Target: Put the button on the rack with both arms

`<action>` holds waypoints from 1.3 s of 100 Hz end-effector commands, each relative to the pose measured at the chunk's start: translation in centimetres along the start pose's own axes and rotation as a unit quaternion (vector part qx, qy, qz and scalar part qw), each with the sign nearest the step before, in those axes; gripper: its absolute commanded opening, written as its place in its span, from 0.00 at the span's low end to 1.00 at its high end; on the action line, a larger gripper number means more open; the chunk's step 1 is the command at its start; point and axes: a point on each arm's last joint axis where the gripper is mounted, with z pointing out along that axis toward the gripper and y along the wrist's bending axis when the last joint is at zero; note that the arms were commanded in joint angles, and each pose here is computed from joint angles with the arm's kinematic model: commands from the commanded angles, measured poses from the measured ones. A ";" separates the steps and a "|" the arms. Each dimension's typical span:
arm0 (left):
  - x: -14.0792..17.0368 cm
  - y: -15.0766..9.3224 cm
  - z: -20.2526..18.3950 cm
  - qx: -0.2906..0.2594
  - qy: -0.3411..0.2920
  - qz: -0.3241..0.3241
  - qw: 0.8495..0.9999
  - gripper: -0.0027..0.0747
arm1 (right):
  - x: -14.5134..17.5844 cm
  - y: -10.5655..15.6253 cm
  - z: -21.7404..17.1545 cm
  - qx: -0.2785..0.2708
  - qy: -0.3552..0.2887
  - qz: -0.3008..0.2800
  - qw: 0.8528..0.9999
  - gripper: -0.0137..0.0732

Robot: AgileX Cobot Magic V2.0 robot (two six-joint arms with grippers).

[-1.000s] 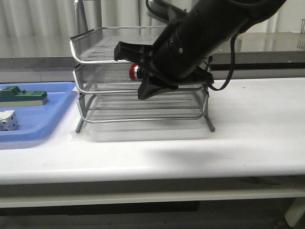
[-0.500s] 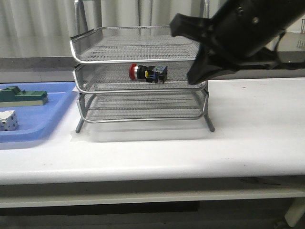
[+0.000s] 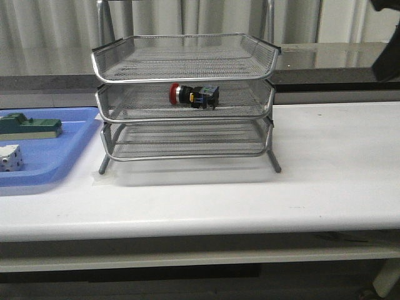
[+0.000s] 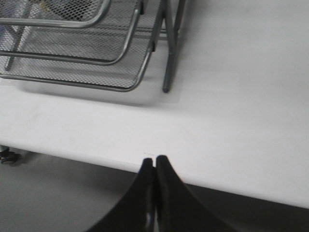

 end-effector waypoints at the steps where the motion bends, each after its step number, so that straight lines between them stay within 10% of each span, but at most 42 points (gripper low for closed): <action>1: -1.1 0.1 -0.5 -0.001 -0.038 -0.007 0.999 0.01 | -0.9 -0.4 -2.8 0.021 -0.057 -0.006 0.998 0.09; 63: -1.1 0.1 -0.5 -0.001 -0.038 -0.007 0.999 0.01 | 4.0 0.6 -12.3 0.048 -0.172 -0.041 0.983 0.09; 130: -1.1 0.1 -0.5 -0.001 -0.038 -0.007 0.999 0.01 | 4.4 0.8 -12.9 0.045 -0.173 -0.044 0.983 0.09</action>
